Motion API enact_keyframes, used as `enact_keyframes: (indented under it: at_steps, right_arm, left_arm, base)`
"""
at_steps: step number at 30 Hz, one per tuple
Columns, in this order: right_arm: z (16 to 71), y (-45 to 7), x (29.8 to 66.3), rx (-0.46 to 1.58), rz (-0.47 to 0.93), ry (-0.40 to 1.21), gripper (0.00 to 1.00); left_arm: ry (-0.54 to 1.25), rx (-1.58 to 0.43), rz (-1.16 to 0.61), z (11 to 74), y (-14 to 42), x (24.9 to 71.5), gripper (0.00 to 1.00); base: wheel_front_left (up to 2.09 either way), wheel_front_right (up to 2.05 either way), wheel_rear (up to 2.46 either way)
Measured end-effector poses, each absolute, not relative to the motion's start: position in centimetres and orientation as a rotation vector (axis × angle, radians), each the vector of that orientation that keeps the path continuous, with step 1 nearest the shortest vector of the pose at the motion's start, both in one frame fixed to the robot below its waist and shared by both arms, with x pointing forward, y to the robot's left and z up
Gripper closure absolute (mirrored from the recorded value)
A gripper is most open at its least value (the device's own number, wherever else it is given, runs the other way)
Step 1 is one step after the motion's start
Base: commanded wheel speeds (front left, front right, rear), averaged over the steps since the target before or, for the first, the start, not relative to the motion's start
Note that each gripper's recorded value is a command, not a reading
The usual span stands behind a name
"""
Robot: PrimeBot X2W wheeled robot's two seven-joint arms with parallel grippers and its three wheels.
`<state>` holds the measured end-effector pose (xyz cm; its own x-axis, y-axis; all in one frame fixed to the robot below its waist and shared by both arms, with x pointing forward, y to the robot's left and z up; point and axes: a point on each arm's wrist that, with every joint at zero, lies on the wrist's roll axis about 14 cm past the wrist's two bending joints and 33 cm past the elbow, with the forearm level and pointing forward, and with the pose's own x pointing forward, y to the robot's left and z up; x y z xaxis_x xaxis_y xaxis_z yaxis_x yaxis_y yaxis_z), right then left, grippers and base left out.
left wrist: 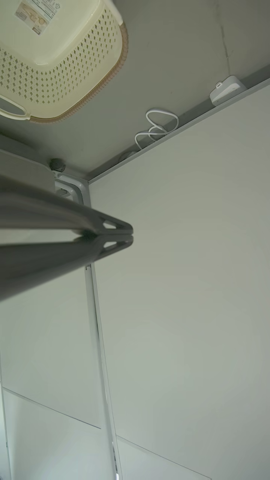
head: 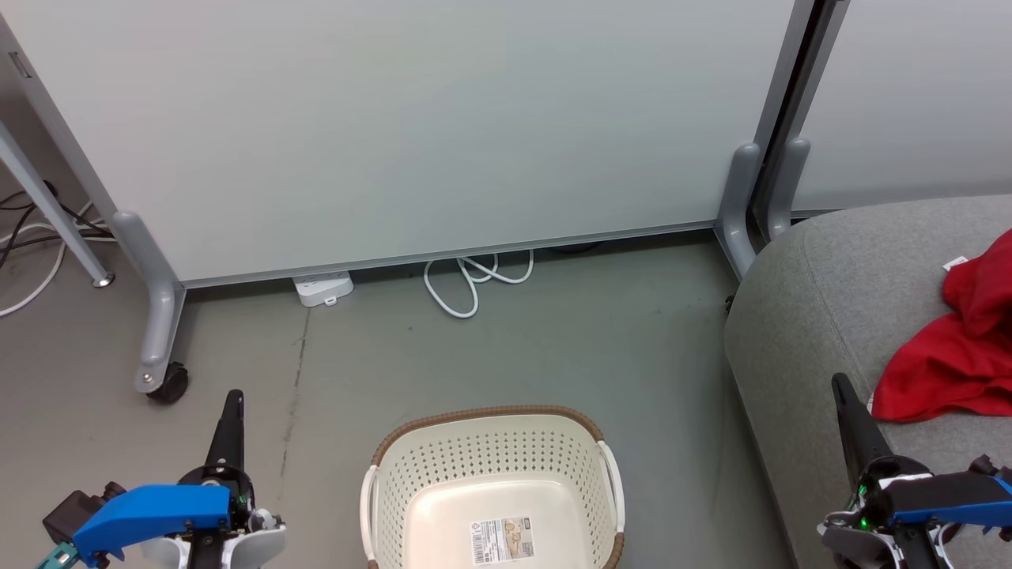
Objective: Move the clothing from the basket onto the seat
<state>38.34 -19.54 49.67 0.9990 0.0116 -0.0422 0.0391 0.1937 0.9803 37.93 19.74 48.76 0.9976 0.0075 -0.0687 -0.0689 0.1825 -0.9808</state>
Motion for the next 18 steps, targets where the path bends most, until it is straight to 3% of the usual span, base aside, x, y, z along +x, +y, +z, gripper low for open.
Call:
enact_keyframes:
  at_steps: [18]
  right_arm:
    - [50.3, -19.8, 38.7, 1.512, -0.010, 0.015, 1.00]
  left_arm:
    - [0.023, -1.514, 0.023, 49.9, 19.9, 38.5, 1.00]
  base:
    - [0.00, 0.00, 0.00]
